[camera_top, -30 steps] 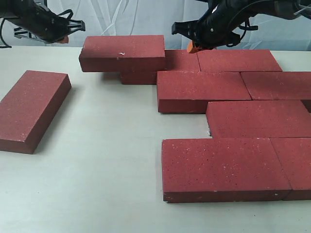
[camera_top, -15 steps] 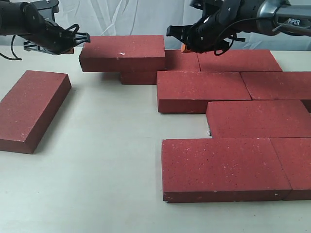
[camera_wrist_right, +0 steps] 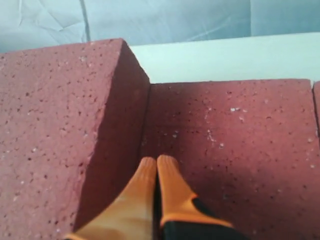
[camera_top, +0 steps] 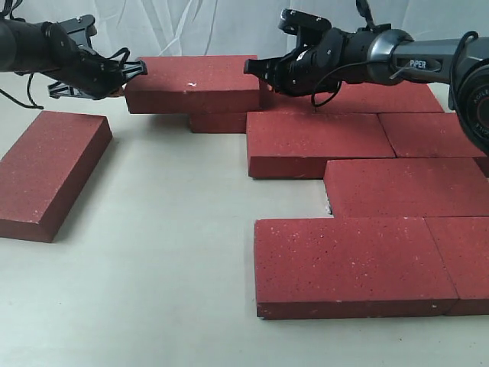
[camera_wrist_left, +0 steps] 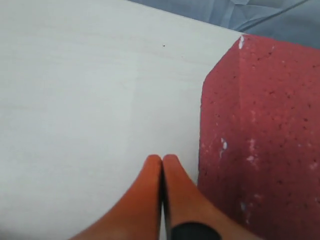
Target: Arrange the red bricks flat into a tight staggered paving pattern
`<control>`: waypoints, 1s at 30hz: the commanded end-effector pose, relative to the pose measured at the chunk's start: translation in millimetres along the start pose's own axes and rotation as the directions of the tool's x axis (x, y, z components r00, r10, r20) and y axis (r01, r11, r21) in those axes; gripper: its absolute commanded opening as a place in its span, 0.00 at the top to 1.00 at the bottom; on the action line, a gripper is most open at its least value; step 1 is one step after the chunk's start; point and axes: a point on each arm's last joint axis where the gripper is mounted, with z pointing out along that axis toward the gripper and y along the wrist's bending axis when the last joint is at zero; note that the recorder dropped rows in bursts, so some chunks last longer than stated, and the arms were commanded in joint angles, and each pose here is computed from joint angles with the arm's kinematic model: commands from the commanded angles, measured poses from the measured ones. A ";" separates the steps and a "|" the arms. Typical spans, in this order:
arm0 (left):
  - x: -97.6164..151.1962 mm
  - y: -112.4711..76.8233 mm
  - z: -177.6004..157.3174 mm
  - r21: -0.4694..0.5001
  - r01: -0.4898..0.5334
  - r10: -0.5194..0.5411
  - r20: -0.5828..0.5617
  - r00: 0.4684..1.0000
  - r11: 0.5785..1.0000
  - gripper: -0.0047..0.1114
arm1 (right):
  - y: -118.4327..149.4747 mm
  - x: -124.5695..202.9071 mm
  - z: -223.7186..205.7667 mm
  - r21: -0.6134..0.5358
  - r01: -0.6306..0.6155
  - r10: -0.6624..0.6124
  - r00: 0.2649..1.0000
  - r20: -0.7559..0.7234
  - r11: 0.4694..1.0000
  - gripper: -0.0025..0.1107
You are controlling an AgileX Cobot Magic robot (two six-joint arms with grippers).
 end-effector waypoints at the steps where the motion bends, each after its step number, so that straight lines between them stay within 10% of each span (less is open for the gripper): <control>1: -1.2 -8.4 -0.8 0.020 0.012 -0.012 0.021 1.000 1.000 0.96 | 11.3 1.1 0.8 -0.015 0.037 -0.037 0.999 0.017 0.999 0.98; 30: -13.6 -17.1 -63.8 -0.025 -0.129 0.123 -0.161 0.979 0.991 0.96 | 41.4 -12.9 -67.5 -0.086 0.175 -0.191 0.950 -0.247 0.981 0.98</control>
